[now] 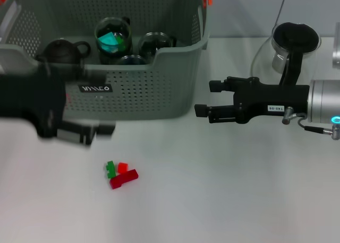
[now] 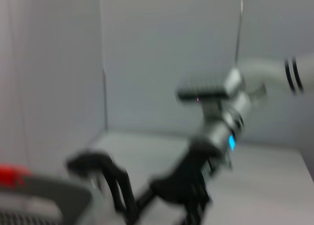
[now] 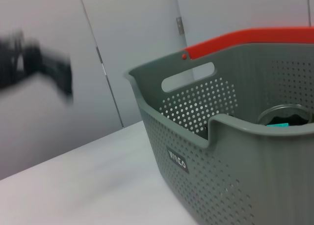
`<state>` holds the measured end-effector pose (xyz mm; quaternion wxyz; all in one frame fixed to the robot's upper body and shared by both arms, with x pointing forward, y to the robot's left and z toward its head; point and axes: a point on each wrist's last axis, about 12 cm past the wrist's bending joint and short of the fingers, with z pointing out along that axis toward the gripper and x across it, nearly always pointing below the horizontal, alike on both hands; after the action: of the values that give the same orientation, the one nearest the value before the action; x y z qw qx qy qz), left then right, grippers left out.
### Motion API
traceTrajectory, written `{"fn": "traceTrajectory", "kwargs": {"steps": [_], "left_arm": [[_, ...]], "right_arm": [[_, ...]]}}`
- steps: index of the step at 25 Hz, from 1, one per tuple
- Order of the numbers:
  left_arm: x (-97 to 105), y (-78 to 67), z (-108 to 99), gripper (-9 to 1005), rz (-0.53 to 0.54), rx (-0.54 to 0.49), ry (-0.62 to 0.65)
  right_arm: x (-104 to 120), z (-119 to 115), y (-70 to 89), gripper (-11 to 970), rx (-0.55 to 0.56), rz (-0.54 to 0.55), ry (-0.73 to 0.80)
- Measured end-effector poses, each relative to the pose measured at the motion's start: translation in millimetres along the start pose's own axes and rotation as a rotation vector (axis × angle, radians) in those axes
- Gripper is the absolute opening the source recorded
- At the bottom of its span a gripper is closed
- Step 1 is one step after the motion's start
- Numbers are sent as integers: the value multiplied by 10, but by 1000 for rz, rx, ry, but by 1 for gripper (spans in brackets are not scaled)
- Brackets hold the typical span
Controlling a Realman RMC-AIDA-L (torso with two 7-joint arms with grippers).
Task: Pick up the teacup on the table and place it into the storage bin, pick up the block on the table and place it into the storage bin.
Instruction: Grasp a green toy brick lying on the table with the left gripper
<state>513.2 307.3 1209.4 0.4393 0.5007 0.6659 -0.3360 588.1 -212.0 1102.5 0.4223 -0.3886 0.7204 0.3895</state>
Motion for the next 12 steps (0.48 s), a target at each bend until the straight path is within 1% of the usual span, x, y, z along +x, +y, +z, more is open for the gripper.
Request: {"fn": "traceTrajectory", "kwargs": {"steps": [1,3,4,5,8,12], "left_arm": [[72,-27,30,952,-9,6,43],[203,-77,109,952,-22,26,131],[203,-77,109,952,-22,26,131],[278,-98,185,952,-31,42,195],[350,-76,296,951,-40,40,276],[483,-4,494,951,-26,14,396]], "right_arm": [[-2,3,0,914,0,0,0],[-8,9,-1,914,1,2,0],[-8,10,-4,914,3,3,0],[-8,10,-8,914,6,3,0],[-1,10,-11,914,9,8,1],[25,1,-12,914,14,13,3]]}}
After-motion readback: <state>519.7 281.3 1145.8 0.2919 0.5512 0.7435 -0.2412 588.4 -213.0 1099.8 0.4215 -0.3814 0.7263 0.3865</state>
